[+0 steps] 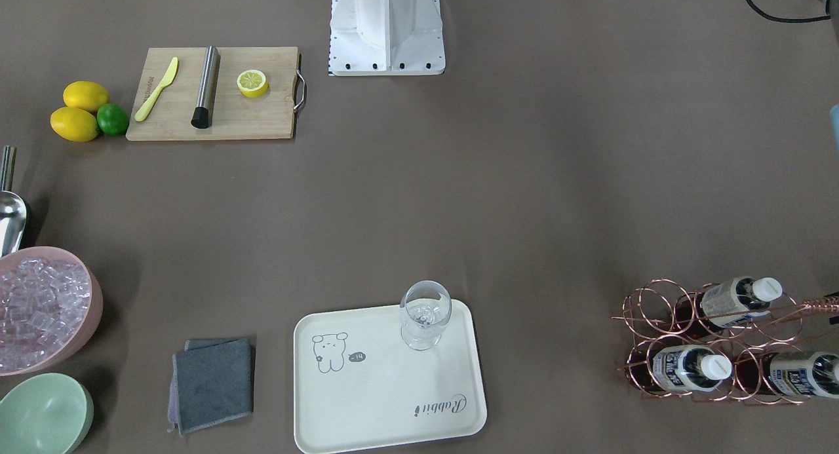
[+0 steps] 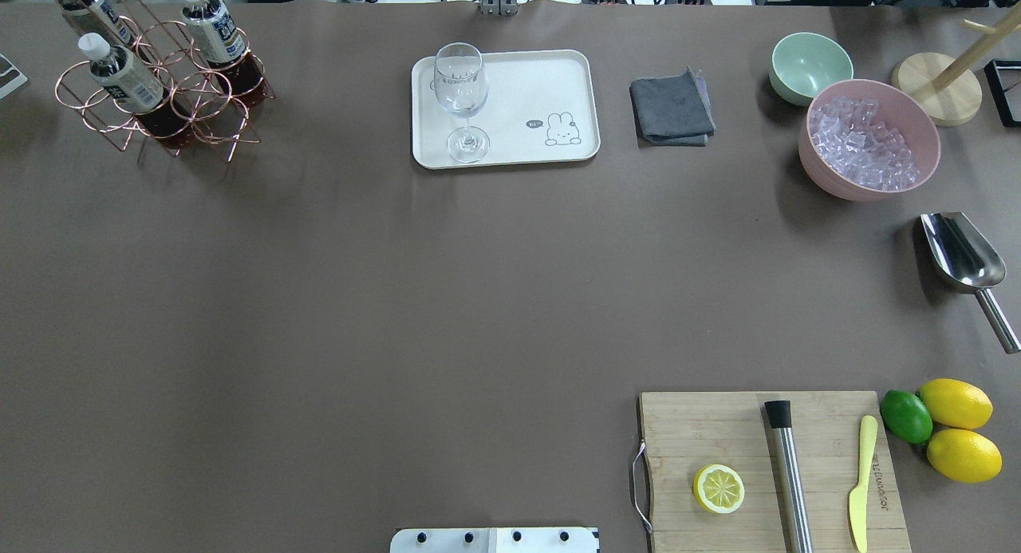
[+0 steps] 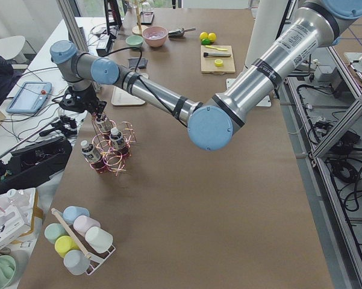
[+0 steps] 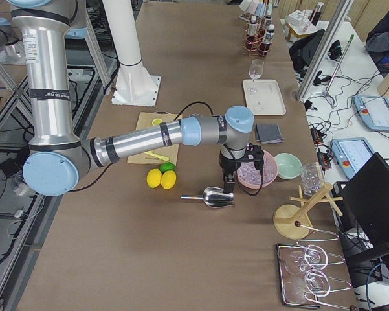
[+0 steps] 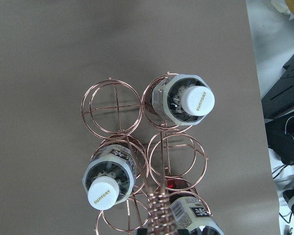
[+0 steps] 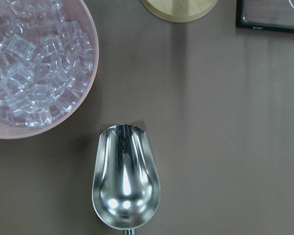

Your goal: Take tea from basket to plate

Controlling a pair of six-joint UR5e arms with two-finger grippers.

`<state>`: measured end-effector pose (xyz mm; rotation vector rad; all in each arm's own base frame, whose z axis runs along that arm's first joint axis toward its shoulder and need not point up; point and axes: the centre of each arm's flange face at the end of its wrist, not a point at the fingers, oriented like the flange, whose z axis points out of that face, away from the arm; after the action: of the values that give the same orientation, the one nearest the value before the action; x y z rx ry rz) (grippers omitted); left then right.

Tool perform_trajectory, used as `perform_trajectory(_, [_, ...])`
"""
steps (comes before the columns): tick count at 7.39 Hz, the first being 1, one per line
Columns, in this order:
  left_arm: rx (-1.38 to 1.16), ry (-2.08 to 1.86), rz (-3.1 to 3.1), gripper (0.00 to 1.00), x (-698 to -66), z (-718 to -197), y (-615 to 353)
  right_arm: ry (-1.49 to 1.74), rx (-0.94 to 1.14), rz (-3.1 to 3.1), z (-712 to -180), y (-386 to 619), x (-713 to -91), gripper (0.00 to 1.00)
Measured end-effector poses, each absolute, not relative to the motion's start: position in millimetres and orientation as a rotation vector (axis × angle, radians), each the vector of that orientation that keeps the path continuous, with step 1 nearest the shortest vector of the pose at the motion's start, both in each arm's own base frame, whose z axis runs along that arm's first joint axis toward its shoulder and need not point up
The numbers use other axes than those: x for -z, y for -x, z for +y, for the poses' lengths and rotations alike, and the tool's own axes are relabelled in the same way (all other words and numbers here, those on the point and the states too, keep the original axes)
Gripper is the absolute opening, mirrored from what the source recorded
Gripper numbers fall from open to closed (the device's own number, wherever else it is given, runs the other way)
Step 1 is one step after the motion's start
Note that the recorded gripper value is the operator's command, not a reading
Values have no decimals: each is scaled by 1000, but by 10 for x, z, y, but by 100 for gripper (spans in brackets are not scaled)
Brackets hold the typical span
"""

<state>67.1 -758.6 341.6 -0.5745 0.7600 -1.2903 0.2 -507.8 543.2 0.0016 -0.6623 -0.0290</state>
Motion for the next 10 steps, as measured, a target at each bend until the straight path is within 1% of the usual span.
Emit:
perform_trajectory(1, [1283,575,757,0,-3314,-7546,-547,-2,29,-664,-5078,-1,-5428,100])
perform_trajectory(2, [1283,570,756,0,-3106,-7467,-348,-4,30,-665,-5080,0,-5421,100])
perform_trajectory(3, [1286,558,766,0,-2794,-7279,-154,-5,30,-664,-5082,-1,-5418,100])
perform_trajectory(5, [1284,539,795,0,-2085,-6645,-8,-5,30,-663,-5084,-1,-5419,100])
perform_trajectory(6, [1303,567,827,0,-1879,-6314,-11,-4,30,-662,-5084,-2,-5422,100])
perform_trajectory(8, [1330,617,884,0,-1662,-5856,-63,-3,30,-661,-5086,-3,-5429,100])
perform_trajectory(10, [1324,656,906,0,-1429,-5508,-443,0,28,-661,-5089,-2,-5446,100])
